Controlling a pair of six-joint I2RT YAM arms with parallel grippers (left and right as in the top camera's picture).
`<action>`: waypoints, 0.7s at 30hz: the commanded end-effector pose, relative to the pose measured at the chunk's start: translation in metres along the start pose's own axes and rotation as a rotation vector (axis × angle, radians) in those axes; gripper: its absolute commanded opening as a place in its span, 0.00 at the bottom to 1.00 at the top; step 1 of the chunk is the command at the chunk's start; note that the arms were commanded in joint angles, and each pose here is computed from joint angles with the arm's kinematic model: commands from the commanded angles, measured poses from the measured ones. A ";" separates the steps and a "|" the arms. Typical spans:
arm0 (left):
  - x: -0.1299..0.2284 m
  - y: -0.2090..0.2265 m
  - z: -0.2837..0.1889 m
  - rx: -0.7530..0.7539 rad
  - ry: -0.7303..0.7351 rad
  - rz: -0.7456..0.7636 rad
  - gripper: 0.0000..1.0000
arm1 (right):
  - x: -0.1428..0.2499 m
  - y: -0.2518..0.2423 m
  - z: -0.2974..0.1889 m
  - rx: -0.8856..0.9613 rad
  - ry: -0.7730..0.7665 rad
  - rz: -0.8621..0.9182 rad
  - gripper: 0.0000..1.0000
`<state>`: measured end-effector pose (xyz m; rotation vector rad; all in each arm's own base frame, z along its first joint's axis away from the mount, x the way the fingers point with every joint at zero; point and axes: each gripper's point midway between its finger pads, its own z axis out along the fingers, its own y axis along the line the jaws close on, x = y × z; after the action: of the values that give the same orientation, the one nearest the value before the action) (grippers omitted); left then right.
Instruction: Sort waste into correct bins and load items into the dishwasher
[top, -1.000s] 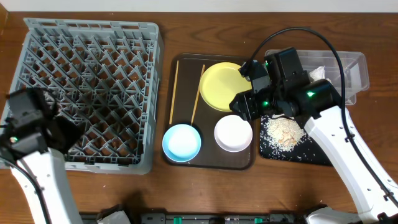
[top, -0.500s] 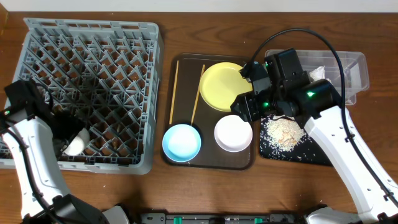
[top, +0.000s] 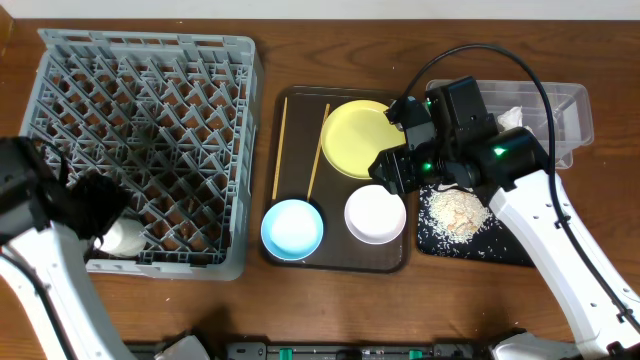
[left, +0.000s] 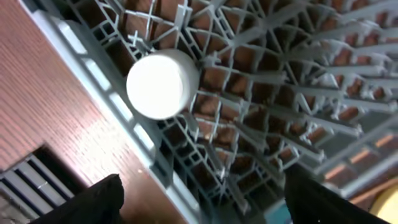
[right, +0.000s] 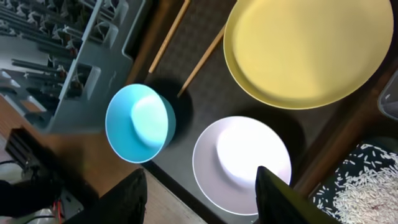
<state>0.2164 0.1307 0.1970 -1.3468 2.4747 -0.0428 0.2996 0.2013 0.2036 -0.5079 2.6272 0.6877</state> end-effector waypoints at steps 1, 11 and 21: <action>0.013 -0.024 -0.015 0.106 0.004 0.125 0.82 | -0.004 0.004 0.001 -0.004 -0.012 -0.004 0.55; 0.113 -0.110 -0.047 0.422 0.126 0.739 0.81 | -0.031 0.019 0.010 -0.027 -0.108 -0.051 0.63; 0.184 -0.130 -0.059 0.462 0.191 1.082 0.93 | -0.024 -0.010 0.039 0.107 -0.048 0.078 0.72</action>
<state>0.2141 -0.0966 0.2236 0.1725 2.7710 -0.5000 0.3325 0.2202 0.1800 -0.4084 2.6202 0.5991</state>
